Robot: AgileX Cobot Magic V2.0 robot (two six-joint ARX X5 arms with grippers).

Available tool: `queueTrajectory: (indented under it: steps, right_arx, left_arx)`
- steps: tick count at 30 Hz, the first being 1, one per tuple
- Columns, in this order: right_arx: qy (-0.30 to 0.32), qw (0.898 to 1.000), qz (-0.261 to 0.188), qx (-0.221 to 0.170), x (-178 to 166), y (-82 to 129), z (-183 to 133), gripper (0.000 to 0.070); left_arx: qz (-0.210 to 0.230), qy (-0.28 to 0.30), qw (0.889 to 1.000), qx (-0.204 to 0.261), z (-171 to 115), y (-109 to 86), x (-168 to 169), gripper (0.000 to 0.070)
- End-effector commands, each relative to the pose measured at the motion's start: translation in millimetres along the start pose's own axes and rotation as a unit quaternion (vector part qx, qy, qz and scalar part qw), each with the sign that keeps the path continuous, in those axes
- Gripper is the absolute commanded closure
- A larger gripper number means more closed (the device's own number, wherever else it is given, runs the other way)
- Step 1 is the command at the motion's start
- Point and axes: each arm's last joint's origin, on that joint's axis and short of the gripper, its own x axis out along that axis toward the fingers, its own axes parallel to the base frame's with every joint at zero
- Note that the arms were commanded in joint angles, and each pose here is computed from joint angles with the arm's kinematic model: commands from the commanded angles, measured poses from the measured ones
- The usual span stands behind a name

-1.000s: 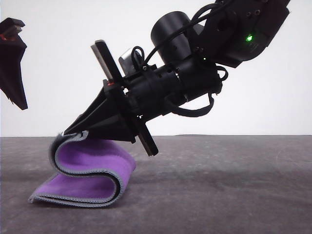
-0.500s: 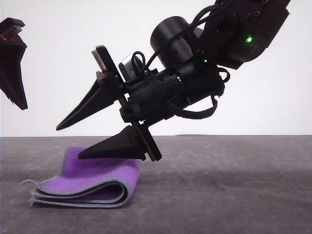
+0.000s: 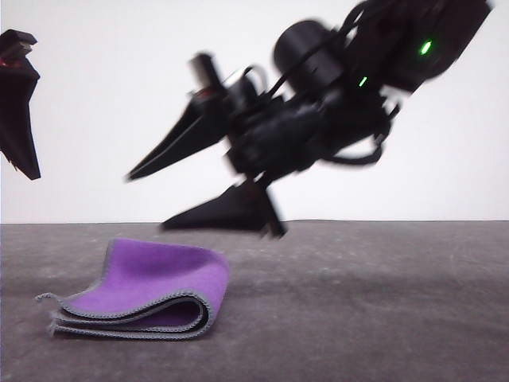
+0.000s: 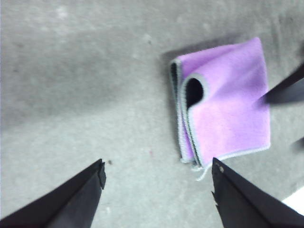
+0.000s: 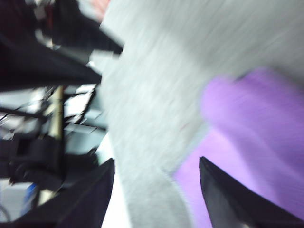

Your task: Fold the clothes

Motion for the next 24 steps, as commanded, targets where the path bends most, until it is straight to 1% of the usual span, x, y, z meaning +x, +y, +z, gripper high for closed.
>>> queueTrajectory:
  steps: [1, 2, 3, 5, 8, 11, 16, 18, 21, 24]
  right_arx:
    - [-0.007, 0.998, -0.022, -0.052, -13.3, 7.9, 4.6, 0.0346]
    - [-0.011, 0.997, -0.044, -0.059, -23.9, 9.9, 4.8, 0.0346]
    - [-0.016, 0.995, -0.076, -0.067, -36.3, 12.2, 4.4, 0.0346]
    - [-0.023, 0.986, -0.143, -0.081, -61.7, 17.5, 1.8, 0.0346]
    - [-0.029, 0.966, -0.239, -0.094, -101.4, 28.1, -5.7, 0.0346]
    - [-0.046, 0.944, -0.31, -0.102, -135.9, 40.7, -13.7, 0.0346]
    - [-0.078, 0.915, -0.384, -0.099, -177.3, 60.8, -29.6, 0.0346]
    - [-0.085, 0.905, -0.406, -0.097, -189.1, 68.0, -37.8, 0.0346]
    - [-0.098, 0.893, -0.428, -0.094, -202.1, 77.2, -51.5, 0.0346]
    - [-0.112, 0.88, -0.454, -0.088, -210.8, 82.6, -68.4, 0.0346]
  left_arx:
    - [0.004, -0.007, 1.0, 0.006, 1.5, 2.0, -3.1, 0.0265]
    - [0.005, -0.009, 1.0, 0.003, 1.5, 4.1, -4.1, 0.0265]
    - [0.007, -0.01, 1.0, -0.001, 1.4, 6.3, -5.2, 0.0265]
    - [0.01, -0.014, 1.0, -0.009, 1.1, 10.6, -7.3, 0.0265]
    - [0.014, -0.02, 1.0, -0.019, 1.0, 15.9, -9.9, 0.0265]
    - [0.016, -0.025, 0.999, -0.022, 1.4, 18.2, -11.0, 0.0265]
    - [0.017, -0.027, 0.999, -0.022, 1.7, 18.4, -11.1, 0.0265]
    - [0.016, -0.027, 0.999, -0.022, 1.7, 18.4, -11.1, 0.0265]
    - [0.017, -0.027, 0.999, -0.022, 1.7, 18.4, -11.1, 0.0265]
    - [0.016, -0.027, 0.999, -0.021, 1.7, 18.4, -11.1, 0.0265]
